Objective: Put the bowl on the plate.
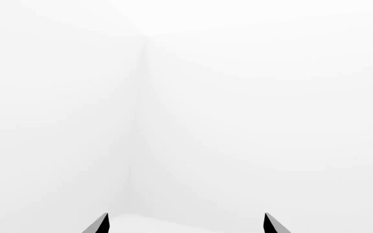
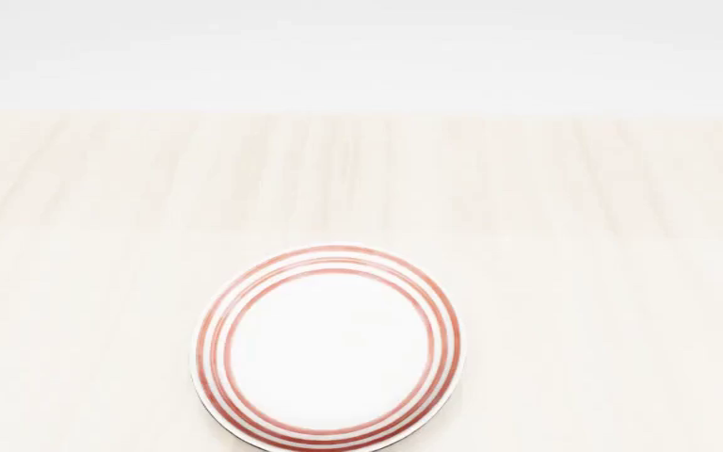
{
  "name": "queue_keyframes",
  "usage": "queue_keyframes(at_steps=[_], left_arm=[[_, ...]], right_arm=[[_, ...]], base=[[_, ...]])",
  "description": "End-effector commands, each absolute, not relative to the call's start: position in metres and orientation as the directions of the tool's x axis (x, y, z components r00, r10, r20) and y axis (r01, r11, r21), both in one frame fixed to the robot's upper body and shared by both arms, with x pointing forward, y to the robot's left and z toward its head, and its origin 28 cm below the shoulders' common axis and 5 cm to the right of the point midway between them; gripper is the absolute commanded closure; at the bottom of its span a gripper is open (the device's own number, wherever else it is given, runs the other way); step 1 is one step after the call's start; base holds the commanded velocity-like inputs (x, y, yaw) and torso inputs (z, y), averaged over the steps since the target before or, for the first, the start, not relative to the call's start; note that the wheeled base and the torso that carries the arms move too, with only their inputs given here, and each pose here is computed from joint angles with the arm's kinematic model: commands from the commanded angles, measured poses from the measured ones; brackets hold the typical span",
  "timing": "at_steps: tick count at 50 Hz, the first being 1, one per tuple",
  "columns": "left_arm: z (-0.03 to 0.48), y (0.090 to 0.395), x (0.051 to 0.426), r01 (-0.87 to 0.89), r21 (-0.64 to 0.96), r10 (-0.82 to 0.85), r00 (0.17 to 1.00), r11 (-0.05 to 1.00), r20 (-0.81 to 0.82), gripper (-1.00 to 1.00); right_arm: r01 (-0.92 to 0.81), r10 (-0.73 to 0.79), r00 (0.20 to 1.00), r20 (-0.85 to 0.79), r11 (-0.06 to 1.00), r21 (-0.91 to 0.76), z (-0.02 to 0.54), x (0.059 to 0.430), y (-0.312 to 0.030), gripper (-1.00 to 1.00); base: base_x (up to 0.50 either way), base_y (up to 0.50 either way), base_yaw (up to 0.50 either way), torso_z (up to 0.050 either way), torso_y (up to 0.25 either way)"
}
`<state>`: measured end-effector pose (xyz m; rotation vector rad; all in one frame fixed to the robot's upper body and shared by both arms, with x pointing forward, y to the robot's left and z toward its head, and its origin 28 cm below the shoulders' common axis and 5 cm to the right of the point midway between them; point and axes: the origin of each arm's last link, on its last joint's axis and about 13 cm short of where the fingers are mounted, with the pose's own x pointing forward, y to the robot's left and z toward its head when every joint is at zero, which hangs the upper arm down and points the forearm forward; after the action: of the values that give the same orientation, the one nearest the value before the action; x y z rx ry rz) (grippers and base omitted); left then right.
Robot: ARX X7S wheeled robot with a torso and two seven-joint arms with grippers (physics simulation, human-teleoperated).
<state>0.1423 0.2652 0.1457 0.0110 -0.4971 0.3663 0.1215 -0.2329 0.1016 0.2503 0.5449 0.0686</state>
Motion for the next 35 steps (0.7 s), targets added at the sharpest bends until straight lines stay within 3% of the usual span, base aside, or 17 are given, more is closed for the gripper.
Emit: queue_keyframes(at_steps=[1, 20, 21, 35], left_arm=[[0.146, 0.265, 0.142, -0.346, -0.077, 0.341, 0.815, 0.935, 0.468, -1.00], [0.147, 0.266, 0.141, -0.351, -0.078, 0.345, 0.812, 0.933, 0.471, -1.00], [0.147, 0.266, 0.141, -0.349, -0.078, 0.344, 0.812, 0.934, 0.471, -1.00], [0.147, 0.266, 0.140, -0.349, -0.078, 0.343, 0.811, 0.934, 0.473, -1.00]], right_arm=[[0.002, 0.137, 0.845, -0.517, 0.966, 0.259, 0.095, 0.124, -0.232, -1.00], [-0.007, 0.155, 0.835, -0.528, 0.963, 0.271, 0.089, 0.126, -0.229, -1.00], [-0.004, 0.156, 0.836, -0.526, 0.961, 0.278, 0.090, 0.126, -0.229, 1.00], [-0.031, 0.155, 0.877, -0.454, 0.962, 0.270, 0.103, 0.124, -0.223, 1.00]], base=[[0.00, 0.00, 0.00, 0.000, 0.000], [0.00, 0.00, 0.00, 0.000, 0.000], [0.00, 0.00, 0.00, 0.000, 0.000], [0.00, 0.00, 0.00, 0.000, 0.000]])
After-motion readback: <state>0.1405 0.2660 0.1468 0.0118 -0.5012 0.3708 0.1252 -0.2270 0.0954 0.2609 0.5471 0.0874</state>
